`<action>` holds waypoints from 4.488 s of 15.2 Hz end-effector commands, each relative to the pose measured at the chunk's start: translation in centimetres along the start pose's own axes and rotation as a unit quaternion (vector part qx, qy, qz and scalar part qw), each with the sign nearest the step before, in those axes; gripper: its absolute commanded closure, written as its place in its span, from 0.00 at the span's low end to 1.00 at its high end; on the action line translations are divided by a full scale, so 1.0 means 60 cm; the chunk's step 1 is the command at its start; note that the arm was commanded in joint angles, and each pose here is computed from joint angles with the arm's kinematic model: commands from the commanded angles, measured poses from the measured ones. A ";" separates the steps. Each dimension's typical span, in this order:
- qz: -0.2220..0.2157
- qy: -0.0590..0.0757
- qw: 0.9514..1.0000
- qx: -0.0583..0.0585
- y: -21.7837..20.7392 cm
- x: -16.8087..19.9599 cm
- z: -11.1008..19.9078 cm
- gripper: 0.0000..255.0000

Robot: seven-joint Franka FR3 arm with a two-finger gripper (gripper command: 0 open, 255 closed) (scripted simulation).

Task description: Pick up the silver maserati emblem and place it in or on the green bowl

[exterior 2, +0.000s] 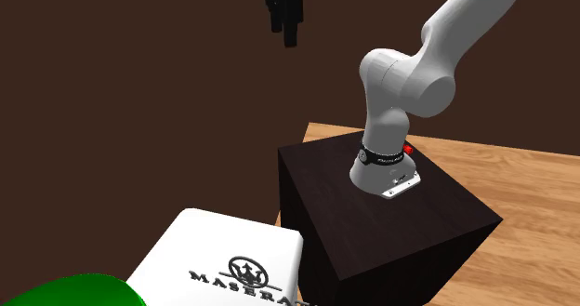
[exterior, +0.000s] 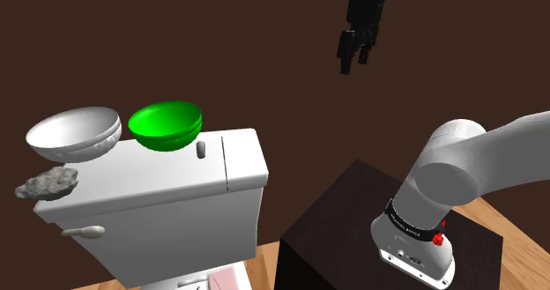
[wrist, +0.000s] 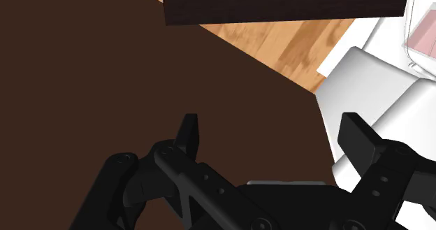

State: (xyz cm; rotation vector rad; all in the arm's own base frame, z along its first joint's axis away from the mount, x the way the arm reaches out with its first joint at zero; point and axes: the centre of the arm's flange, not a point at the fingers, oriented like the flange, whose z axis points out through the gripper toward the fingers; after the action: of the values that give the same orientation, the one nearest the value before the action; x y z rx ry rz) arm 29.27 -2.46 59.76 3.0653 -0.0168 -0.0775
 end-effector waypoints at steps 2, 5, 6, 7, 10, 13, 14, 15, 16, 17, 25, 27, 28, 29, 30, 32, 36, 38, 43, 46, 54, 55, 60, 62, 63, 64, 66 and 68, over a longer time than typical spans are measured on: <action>0.009 0.002 1.000 0.001 -0.020 0.001 0.007 0.00; 0.036 0.006 0.999 0.004 -0.081 0.005 0.029 0.00; 0.045 0.008 0.999 0.005 -0.101 0.008 0.036 0.00; 0.054 0.010 0.998 0.006 -0.121 0.010 0.043 0.00; 0.082 0.014 0.997 0.008 -0.181 0.021 0.064 0.00; 0.109 0.019 0.994 0.011 -0.241 0.035 0.085 0.00; 0.118 0.021 0.993 0.012 -0.261 0.040 0.091 0.00; 0.127 0.022 0.992 0.013 -0.280 0.046 0.098 0.00; 0.136 0.024 0.990 0.014 -0.300 0.052 0.105 0.00; 0.145 0.026 0.989 0.015 -0.319 0.059 0.111 0.00; 0.216 0.038 0.975 0.022 -0.470 0.124 0.162 0.00; 0.234 0.041 0.971 0.024 -0.506 0.144 0.173 0.00; 0.242 0.043 0.969 0.025 -0.524 0.155 0.179 0.00; 0.251 0.044 0.967 0.026 -0.542 0.165 0.185 0.00; 0.260 0.046 0.964 0.027 -0.559 0.177 0.191 0.00; 0.273 0.048 0.960 0.028 -0.584 0.193 0.199 0.00; 0.273 0.048 0.960 0.028 -0.585 0.197 0.234 0.00; 0.273 0.048 0.960 0.028 -0.586 0.199 0.252 0.00; 0.273 0.048 0.960 0.028 -0.586 0.201 0.265 0.00; 0.273 0.048 0.960 0.028 -0.586 0.201 0.265 0.00; 0.273 0.048 0.960 0.028 -0.586 0.201 0.265 1.00; 0.273 0.048 0.960 0.028 -0.586 0.201 0.265 1.00; 0.273 0.048 0.960 0.028 -0.584 0.199 0.239 1.00; 0.273 0.048 0.960 0.028 -0.583 0.198 0.222 1.00; 0.273 0.048 0.960 0.028 -0.582 0.198 0.213 1.00; 0.273 0.048 0.960 0.028 -0.581 0.198 0.204 1.00; 0.273 0.048 0.960 0.028 -0.580 0.197 0.187 1.00; 0.273 0.048 0.960 0.028 -0.579 0.196 0.169 1.00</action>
State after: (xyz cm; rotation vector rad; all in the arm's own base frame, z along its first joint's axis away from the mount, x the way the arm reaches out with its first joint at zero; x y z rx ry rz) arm 40.84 31.27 45.86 2.9876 -0.8604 0.1076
